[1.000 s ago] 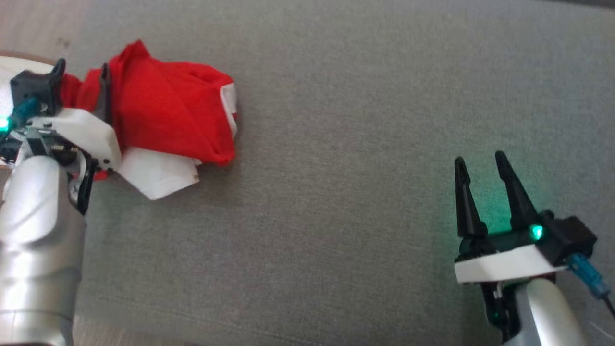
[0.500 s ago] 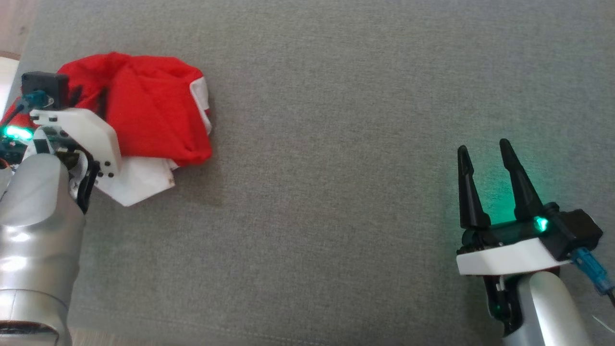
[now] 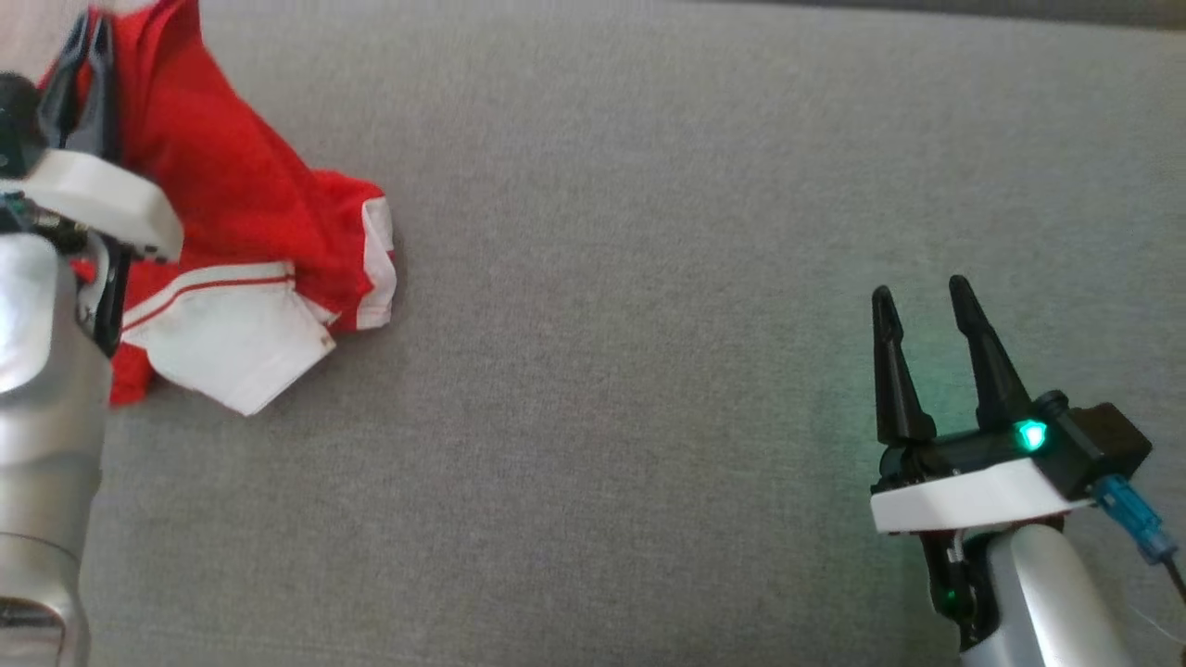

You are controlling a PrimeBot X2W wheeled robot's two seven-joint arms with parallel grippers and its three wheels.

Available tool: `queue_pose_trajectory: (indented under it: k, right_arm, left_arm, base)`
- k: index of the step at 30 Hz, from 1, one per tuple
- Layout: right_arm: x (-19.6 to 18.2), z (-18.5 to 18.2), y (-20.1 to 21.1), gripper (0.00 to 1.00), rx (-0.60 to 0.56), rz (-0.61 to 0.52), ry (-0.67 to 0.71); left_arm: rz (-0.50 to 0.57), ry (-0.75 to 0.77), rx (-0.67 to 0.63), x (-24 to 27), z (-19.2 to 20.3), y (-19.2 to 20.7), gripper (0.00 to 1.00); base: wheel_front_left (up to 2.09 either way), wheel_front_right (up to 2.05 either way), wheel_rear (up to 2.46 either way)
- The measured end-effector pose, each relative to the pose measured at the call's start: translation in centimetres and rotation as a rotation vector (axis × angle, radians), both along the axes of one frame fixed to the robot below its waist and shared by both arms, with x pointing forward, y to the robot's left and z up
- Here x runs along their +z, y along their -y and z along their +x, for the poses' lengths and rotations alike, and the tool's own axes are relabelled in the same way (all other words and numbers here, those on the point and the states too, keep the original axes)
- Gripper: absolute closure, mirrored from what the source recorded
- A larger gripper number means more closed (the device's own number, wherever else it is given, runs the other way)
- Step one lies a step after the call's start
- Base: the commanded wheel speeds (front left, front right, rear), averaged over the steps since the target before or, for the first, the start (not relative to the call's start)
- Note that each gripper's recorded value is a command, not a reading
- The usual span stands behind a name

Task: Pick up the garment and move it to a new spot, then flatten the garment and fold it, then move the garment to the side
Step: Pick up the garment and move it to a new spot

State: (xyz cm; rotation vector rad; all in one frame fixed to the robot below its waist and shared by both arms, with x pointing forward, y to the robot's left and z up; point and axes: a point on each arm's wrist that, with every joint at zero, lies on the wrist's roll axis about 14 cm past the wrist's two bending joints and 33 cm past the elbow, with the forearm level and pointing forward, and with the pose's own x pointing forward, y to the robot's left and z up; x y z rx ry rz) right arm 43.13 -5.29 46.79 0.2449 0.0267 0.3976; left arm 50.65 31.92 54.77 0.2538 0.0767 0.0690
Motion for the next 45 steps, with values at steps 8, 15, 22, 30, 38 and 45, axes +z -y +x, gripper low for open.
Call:
queue_pose_trajectory:
  k: [8,15,22,30,38,45]
  right_arm:
    - [1.9,-2.3,0.7,0.0,-0.013,0.012,0.027]
    - [3.0,-3.3,1.6,0.0,-0.04,0.025,0.048]
    - [3.2,-4.2,3.1,0.0,-0.081,0.041,0.044]
    - [3.7,-4.8,5.4,0.0,-0.152,0.06,0.053]
    - [4.9,-4.0,8.2,0.0,-0.234,0.082,0.083]
    - [3.9,-4.4,10.6,0.0,-0.308,0.074,0.051]
  left_arm:
    - [0.04,0.389,-0.204,12.7,-0.9,6.6,1.0]
    - [-0.078,0.493,-0.371,14.2,-2.4,13.7,1.0]
    - [-0.171,0.476,-0.498,14.4,-2.0,20.1,1.0]
    - [-0.208,0.431,-0.626,13.8,-0.4,27.7,1.0]
    - [-0.213,0.376,-0.753,12.1,2.1,35.6,1.0]
    - [-0.242,0.25,-0.904,7.0,1.2,42.8,0.0]
  base:
    - [0.0,0.0,0.0]
    - [0.0,0.0,0.0]
    - [0.0,0.0,0.0]
    - [0.0,0.0,0.0]
    - [0.0,0.0,0.0]
    - [0.0,0.0,0.0]
